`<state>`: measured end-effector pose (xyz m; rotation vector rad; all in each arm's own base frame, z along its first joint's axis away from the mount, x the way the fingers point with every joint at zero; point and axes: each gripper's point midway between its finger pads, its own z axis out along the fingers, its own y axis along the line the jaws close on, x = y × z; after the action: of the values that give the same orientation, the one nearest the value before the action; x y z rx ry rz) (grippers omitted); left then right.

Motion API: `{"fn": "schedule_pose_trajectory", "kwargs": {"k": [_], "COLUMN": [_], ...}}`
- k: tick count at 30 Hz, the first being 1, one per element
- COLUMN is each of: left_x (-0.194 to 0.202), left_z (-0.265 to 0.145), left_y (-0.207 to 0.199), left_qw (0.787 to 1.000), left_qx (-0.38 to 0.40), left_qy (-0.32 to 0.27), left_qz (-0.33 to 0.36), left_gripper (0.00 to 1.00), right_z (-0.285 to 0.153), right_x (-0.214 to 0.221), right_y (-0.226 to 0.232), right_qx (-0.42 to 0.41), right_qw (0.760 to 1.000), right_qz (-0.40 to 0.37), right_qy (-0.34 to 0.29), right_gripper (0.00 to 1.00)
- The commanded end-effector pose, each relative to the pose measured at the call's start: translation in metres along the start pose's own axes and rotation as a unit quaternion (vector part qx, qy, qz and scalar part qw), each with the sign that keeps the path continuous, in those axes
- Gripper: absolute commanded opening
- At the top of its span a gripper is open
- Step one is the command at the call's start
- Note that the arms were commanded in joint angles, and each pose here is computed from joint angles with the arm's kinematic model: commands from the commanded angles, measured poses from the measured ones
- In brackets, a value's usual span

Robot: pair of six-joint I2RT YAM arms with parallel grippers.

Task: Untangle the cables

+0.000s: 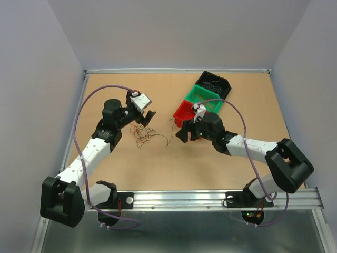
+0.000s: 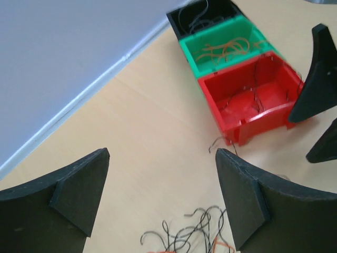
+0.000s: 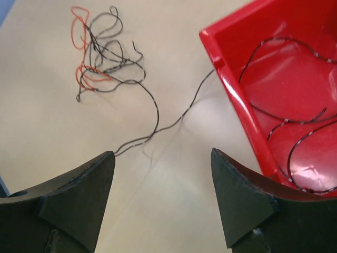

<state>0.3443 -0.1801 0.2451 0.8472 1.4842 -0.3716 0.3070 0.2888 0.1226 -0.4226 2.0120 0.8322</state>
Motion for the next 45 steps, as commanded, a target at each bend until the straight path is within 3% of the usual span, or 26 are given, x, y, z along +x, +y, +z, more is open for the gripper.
{"fn": "schedule_pose_trajectory", "kwargs": {"k": [1,7,16,19,27,28,31,39,42,43,45], "left_x": [0.034,0.053,0.085,0.103,0.126,0.130,0.136,0.148,0.150,0.150,0.151], "left_z": [-0.015,-0.028,-0.034,-0.025,-0.020,-0.018,-0.016,-0.014,-0.013,-0.013,-0.013], "left_y": [-0.015,-0.039,-0.058,-0.061,-0.072,-0.071,-0.070,-0.059,-0.059,-0.059,-0.060], "left_qw": [0.997,0.990,0.982,0.975,0.964,0.962,0.959,0.956,0.955,0.955,0.954], "left_qx": [0.033,0.091,0.117,0.121,0.134,0.132,0.130,0.096,0.095,0.096,0.100], "left_qy": [0.057,0.098,0.149,0.185,0.231,0.240,0.252,0.277,0.280,0.282,0.284], "left_qz": [0.047,0.037,0.018,0.007,0.016,0.014,0.009,0.006,0.005,0.004,0.005], "left_gripper": [0.91,0.88,0.86,0.79,0.75,0.71,0.62,0.56,0.32,0.15,0.02], "right_z": [0.004,0.011,0.015,0.010,-0.006,-0.008,-0.010,-0.014,-0.014,-0.015,-0.015], "right_x": [-0.018,-0.013,-0.009,-0.012,-0.013,-0.013,-0.014,-0.014,-0.013,-0.014,-0.014], "right_y": [0.021,0.016,0.012,0.012,0.007,0.007,0.007,0.007,0.007,0.007,0.007], "right_qx": [-0.009,0.007,0.014,0.016,0.029,0.029,0.029,0.028,0.029,0.029,0.028], "right_qw": [0.997,0.996,0.996,0.995,0.993,0.993,0.992,0.992,0.992,0.992,0.992], "right_qz": [-0.012,-0.008,-0.008,-0.008,-0.013,-0.013,-0.015,-0.016,-0.018,-0.018,-0.019], "right_qy": [-0.069,-0.090,-0.090,-0.099,-0.115,-0.116,-0.120,-0.124,-0.123,-0.124,-0.125], "right_gripper": [0.78,0.74,0.75,0.77,0.79,0.79,0.80,0.80,0.80,0.80,0.80]}}
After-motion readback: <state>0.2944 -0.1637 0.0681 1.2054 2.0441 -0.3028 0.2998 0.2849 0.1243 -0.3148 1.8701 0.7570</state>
